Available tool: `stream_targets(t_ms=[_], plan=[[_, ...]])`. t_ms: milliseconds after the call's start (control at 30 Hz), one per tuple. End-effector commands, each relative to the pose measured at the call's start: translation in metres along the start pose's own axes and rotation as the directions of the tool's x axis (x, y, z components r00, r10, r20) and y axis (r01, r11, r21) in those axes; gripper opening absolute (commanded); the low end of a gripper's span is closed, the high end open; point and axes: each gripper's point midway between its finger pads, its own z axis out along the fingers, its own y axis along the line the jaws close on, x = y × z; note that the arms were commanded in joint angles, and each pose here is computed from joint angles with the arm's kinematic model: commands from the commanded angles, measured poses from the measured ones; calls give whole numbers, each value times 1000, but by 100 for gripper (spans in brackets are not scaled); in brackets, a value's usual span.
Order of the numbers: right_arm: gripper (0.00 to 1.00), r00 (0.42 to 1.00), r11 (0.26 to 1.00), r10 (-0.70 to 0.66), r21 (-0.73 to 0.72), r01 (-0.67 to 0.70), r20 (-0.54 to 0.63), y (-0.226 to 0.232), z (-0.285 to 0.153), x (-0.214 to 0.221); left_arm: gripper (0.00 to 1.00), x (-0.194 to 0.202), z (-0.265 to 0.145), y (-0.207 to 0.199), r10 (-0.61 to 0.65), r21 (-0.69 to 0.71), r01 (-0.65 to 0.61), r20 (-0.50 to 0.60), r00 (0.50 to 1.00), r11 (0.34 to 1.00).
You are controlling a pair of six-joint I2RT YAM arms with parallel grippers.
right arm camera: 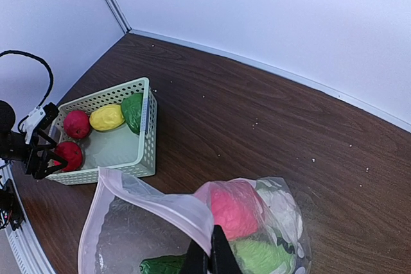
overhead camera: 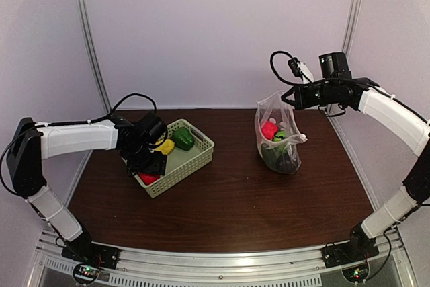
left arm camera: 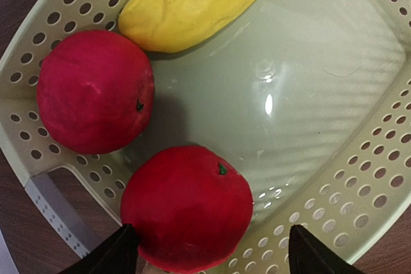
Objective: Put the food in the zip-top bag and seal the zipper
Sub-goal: Pick up the fake fruit from the bin.
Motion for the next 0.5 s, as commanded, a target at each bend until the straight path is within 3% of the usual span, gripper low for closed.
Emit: stream_targets(t_ms=[0, 467], plan=[[0, 999, 1000, -15, -7, 16, 40, 4, -12, -6, 82, -8, 4, 3, -4, -9, 4, -2, 1000, 1000], [0, 999, 1000, -10, -10, 10, 31, 3, -9, -5, 81, -3, 41, 6, 46, -51, -51, -82, 996, 997]])
